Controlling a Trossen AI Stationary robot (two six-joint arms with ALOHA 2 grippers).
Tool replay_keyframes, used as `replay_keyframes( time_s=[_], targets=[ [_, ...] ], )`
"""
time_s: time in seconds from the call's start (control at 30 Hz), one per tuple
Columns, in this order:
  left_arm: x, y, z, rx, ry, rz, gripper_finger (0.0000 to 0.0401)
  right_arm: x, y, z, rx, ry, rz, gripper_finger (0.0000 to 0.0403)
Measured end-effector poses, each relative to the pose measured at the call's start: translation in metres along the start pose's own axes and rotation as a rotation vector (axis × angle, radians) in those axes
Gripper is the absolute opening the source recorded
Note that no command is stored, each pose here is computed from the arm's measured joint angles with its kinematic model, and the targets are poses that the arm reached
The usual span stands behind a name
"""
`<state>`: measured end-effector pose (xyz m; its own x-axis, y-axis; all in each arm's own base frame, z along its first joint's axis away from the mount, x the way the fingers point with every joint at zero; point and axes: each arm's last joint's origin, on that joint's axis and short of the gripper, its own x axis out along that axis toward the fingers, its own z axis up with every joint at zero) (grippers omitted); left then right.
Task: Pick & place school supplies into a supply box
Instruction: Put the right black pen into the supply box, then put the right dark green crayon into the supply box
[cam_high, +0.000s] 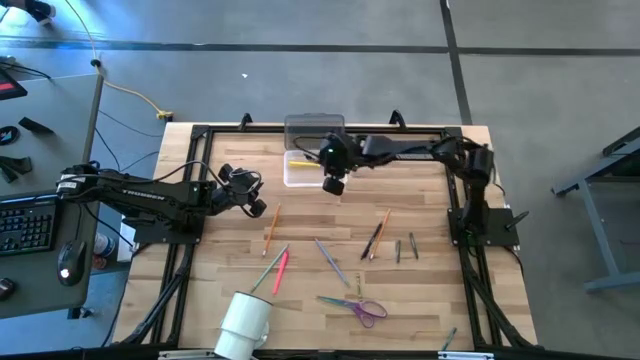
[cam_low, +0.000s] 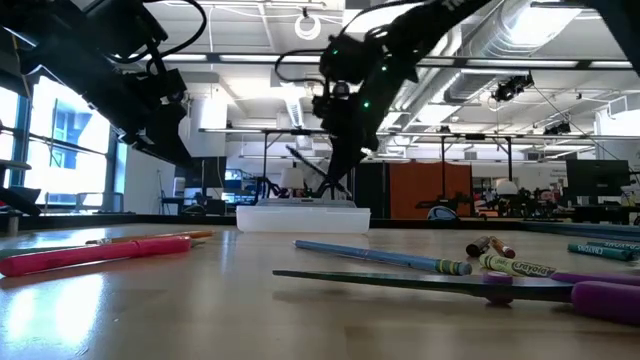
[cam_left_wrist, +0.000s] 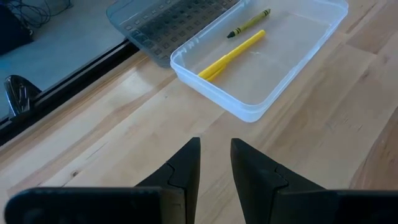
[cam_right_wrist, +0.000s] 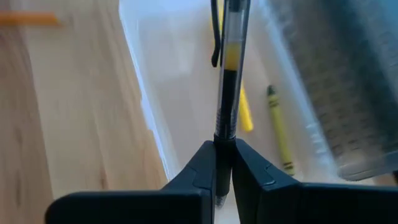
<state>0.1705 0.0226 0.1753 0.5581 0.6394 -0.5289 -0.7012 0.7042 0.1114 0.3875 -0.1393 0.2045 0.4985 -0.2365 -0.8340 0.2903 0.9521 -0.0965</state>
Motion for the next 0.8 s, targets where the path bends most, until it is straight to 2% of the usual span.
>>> replay_keyframes(
  time_s=[0.1,0.2,0.33,0.47,0.63,0.8],
  targets=[
    [0.000,0.000,0.000,0.000,0.000,0.000,0.0124,0.012,0.001,0.004,-0.023,0.037,0.026,0.0016],
    [0.000,0.000,0.000,0.000,0.001,-0.002,0.0124,0.026,0.001,-0.002,-0.055,0.084,-0.026,0.0016],
    [0.000,0.000,0.000,0.001,0.002,-0.002,0.0124,0.028,0.000,-0.001,0.000,0.076,-0.046,0.0022],
    [0.000,0.000,0.000,0.001,0.002,-0.002,0.0124,0.028,0.002,0.000,0.020,0.064,0.012,0.0052],
    [0.000,0.000,0.000,-0.006,0.006,-0.012,0.0124,0.030,0.001,-0.001,0.014,0.070,-0.037,0.0093],
    [0.000,-0.001,-0.001,-0.005,0.013,-0.026,0.0124,0.023,0.003,0.003,0.027,0.066,-0.041,0.0113]
  ],
)
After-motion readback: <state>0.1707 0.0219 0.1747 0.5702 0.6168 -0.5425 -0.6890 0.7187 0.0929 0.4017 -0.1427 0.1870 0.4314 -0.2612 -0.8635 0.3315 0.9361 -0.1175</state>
